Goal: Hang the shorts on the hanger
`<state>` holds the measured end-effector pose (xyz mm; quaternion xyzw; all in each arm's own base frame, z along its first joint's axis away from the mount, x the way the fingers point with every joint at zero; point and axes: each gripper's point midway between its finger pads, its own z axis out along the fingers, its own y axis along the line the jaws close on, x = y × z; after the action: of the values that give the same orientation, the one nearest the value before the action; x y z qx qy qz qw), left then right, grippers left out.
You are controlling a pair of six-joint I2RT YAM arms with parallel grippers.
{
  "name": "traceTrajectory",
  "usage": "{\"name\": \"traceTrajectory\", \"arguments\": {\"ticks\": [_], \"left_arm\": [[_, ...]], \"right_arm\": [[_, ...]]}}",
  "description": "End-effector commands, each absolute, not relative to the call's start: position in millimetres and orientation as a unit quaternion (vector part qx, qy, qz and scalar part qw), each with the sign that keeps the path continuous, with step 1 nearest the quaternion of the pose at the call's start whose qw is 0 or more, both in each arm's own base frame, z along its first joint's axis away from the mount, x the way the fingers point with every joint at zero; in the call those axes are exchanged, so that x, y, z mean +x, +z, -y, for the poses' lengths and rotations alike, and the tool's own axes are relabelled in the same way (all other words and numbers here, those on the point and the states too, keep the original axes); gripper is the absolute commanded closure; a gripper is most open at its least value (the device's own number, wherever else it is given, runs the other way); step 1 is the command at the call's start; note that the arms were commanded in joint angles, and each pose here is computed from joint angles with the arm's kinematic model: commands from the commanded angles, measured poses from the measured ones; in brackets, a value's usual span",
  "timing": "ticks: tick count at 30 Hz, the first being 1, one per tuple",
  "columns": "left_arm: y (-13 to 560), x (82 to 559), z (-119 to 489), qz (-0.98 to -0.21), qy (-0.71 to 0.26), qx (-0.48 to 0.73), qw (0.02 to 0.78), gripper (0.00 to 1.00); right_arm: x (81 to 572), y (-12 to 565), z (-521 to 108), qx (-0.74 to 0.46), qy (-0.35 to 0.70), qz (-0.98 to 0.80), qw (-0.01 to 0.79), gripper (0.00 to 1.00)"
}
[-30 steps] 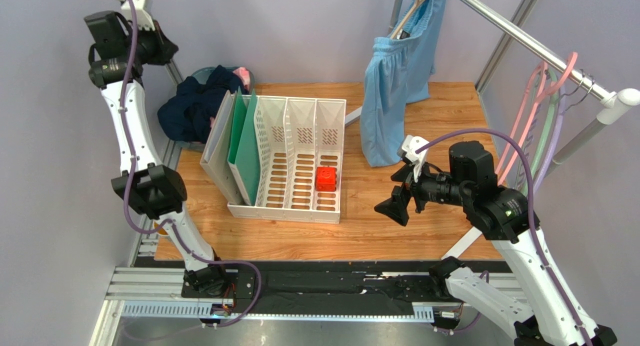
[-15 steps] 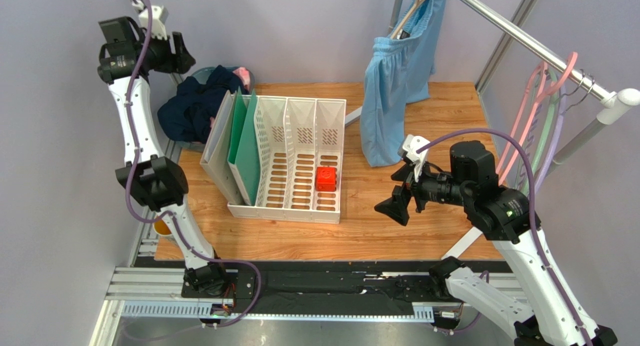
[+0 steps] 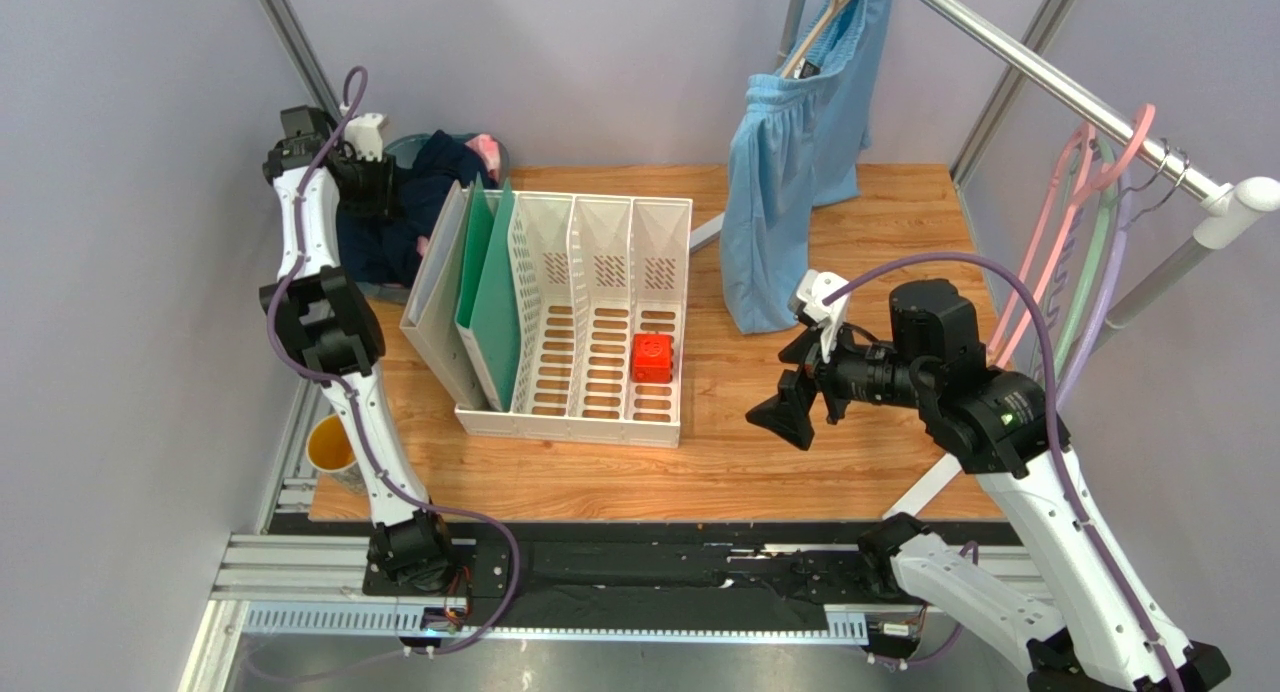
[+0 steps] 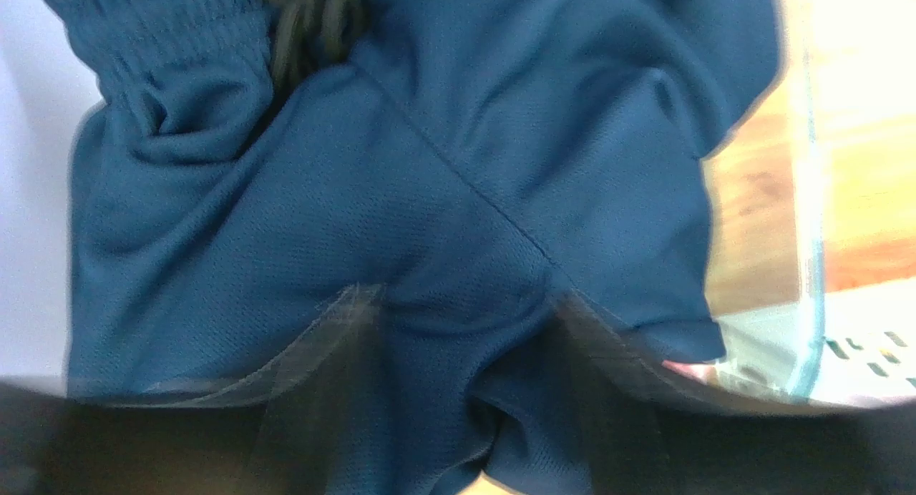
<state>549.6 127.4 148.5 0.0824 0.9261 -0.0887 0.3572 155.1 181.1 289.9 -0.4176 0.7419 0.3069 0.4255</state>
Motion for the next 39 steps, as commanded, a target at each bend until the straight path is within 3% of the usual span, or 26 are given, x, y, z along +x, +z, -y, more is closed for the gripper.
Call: {"name": "traceTrajectory", "arguments": {"ticks": [1, 2, 3, 17, 32, 39], "left_arm": [[162, 562, -138, -0.919, -0.046, 0.106, 0.378, 0.68], [168, 562, -138, -0.916, -0.045, 0.103, 0.384, 0.94], [173, 563, -136, -0.914, -0.047, 0.103, 0.39, 1.0], [375, 543, -95, -0.801, -0.074, 0.111, 0.583, 1.0], [423, 528, -77, -0.765, -0.099, 0.123, 0.624, 1.0], [513, 512, -63, -0.681, -0.113, 0.11, 0.715, 1.0]], "right_arm": [[162, 294, -185, -0.423, 0.306, -0.731, 0.44, 0.01], [162, 294, -185, -0.423, 0.306, -0.731, 0.439, 0.01], [163, 293, -185, -0.423, 0.306, -0.731, 0.438, 0.01], [165, 299, -188, -0.419, 0.312, -0.729, 0.442, 0.01], [164, 300, -186, -0.423, 0.308, -0.726, 0.447, 0.01], [163, 301, -188, -0.423, 0.312, -0.723, 0.449, 0.01]]}}
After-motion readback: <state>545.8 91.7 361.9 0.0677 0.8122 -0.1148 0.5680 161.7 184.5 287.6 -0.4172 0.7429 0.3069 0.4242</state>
